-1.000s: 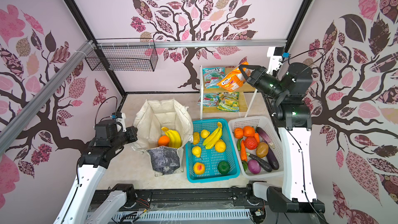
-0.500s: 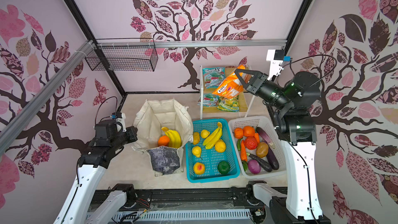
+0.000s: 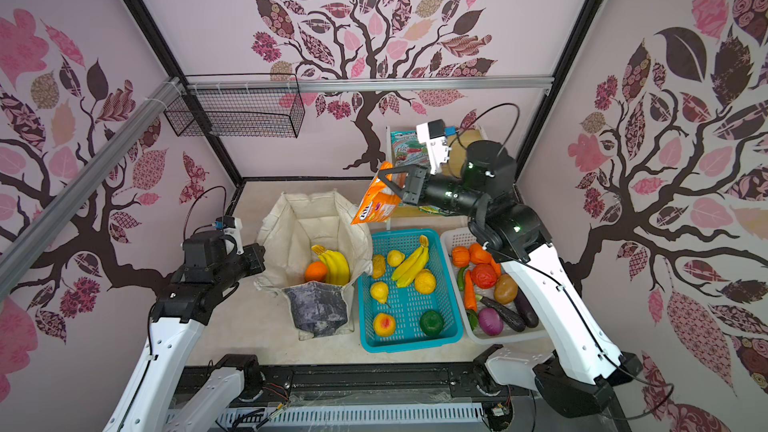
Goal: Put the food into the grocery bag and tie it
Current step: 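Carry the FOX'S bag with the right gripper over and into the tote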
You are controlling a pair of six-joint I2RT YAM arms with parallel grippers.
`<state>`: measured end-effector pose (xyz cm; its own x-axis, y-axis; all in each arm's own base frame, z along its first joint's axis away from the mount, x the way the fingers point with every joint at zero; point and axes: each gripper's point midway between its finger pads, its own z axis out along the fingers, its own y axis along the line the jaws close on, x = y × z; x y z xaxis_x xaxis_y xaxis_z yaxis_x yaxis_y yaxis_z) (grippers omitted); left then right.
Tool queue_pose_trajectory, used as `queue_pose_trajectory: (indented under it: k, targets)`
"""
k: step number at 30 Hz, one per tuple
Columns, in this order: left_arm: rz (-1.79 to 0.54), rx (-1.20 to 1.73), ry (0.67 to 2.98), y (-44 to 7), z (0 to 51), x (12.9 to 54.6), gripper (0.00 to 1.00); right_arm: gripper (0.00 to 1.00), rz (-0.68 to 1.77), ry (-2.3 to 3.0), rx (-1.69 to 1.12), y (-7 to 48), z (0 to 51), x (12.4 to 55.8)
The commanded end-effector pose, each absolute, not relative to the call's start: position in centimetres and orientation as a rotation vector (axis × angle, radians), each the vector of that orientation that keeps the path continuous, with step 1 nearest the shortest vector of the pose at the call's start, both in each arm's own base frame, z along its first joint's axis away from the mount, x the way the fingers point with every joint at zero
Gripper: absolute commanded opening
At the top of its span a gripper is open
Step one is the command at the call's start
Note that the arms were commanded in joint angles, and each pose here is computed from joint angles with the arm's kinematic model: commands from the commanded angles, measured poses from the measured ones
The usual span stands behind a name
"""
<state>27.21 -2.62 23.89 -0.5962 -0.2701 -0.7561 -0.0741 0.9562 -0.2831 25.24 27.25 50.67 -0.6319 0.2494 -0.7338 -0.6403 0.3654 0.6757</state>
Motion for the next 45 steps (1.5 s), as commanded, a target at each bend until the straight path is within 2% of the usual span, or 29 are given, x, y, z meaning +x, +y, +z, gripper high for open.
queue_pose_trajectory:
  k: [1,6,29,36,45]
  targets:
    - [-0.269,-0.223,2.205,-2.7,23.4,27.4,0.0,0.0,1.3,1.793,-0.403,30.1,50.6,25.7]
    - [-0.271,-0.221,2.2,-2.7,23.5,27.3,0.0,0.0,1.323,1.872,-0.497,35.3,47.9,25.5]
    - [-0.283,-0.214,2.194,-2.9,23.7,27.3,0.0,0.0,1.31,2.131,-0.58,48.4,35.3,30.2]
    - [-0.287,-0.212,2.197,-2.9,23.6,27.3,0.0,0.0,1.188,2.188,-0.474,49.5,29.2,33.1]
    - [-0.296,-0.207,2.193,-3.1,23.8,27.3,0.0,0.0,1.076,2.228,-0.423,48.2,24.0,33.3]
